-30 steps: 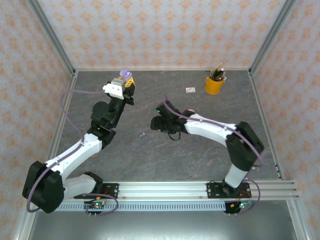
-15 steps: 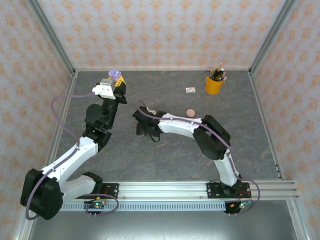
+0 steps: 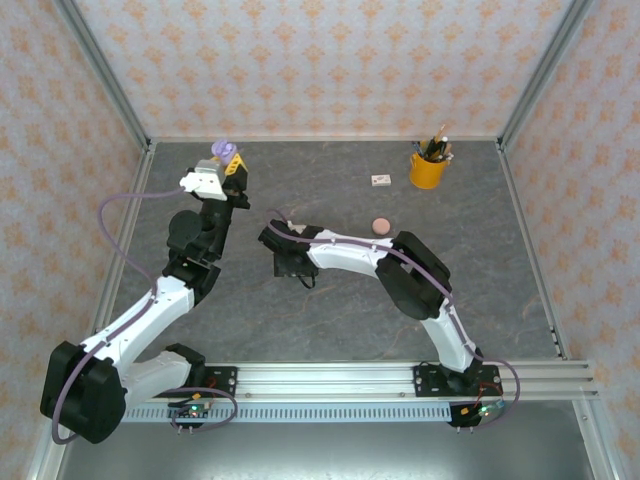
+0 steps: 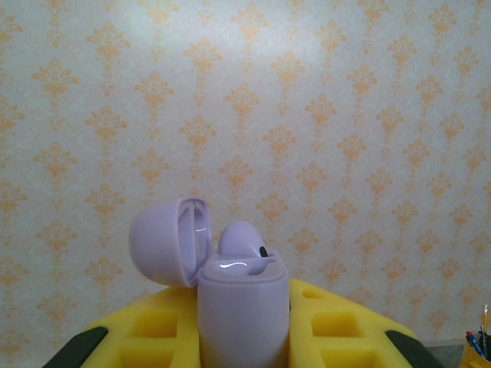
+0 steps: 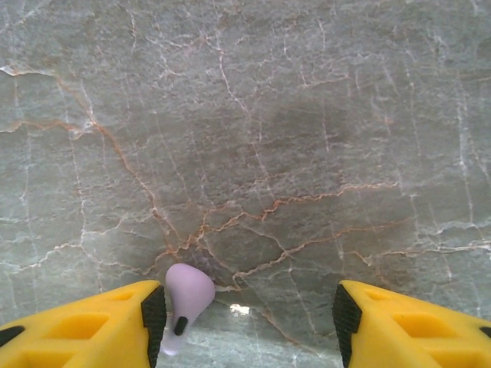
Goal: Insert the wireless bluetooth earbuds into the charging case
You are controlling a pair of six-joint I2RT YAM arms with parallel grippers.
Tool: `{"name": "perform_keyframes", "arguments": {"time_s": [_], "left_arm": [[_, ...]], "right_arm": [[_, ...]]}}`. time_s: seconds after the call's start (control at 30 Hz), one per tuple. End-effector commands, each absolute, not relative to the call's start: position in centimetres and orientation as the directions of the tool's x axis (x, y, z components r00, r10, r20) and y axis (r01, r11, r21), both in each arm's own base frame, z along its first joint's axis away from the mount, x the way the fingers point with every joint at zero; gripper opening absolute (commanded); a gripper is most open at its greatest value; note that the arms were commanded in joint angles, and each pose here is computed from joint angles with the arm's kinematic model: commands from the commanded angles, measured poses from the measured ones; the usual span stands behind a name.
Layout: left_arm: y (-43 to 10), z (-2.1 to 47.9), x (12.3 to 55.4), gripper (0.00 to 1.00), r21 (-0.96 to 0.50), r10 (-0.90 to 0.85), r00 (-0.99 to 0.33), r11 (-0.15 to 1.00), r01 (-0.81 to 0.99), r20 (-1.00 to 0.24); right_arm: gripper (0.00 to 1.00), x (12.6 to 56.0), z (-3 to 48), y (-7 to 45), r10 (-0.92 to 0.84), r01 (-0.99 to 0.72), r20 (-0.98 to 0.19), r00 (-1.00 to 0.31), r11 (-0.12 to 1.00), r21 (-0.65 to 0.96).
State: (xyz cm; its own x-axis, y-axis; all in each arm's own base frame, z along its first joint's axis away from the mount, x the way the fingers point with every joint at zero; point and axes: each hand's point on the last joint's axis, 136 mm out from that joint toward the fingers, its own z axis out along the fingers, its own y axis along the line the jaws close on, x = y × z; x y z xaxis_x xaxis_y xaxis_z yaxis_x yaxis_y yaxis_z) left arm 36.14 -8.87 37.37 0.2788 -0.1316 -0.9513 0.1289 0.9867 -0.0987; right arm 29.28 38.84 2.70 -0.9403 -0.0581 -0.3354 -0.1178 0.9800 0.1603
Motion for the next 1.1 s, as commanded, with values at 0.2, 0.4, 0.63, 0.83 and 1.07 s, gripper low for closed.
{"name": "perform_keyframes", "arguments": {"time_s": [0.2,0.4,0.63,0.83,1.07], "left_arm": [[-8.0,38.8,35.4,0.00,-0.135,-0.167,0.326,0.984,0.119,-0.930],[-8.1,38.9,35.4,0.00,-0.134,-0.167,0.327,0.984,0.120,-0.930],[-8.0,39.0,35.4,0.00,-0.133,-0.165,0.329,0.984,0.117,-0.930],[-8.0,38.9,35.4,0.00,-0.133,-0.164,0.331,0.984,0.117,-0.929],[-7.9,38.9,35.4,0.00,-0.136,-0.167,0.332,0.984,0.116,-0.928]], "right_arm": [[0.60,28.7,3.4,37.3,-0.084,-0.132,-0.348,-0.934,0.984,0.116],[0.59,28.9,3.7,38.5,-0.074,-0.132,-0.340,-0.937,0.980,0.149],[0.53,29.1,3.6,39.2,-0.037,-0.096,-0.321,-0.946,0.981,0.171],[0.48,29.0,3.2,39.4,-0.037,-0.093,-0.308,-0.951,0.981,0.169],[0.44,28.8,2.4,39.7,-0.041,-0.092,-0.286,-0.958,0.981,0.169]]}}
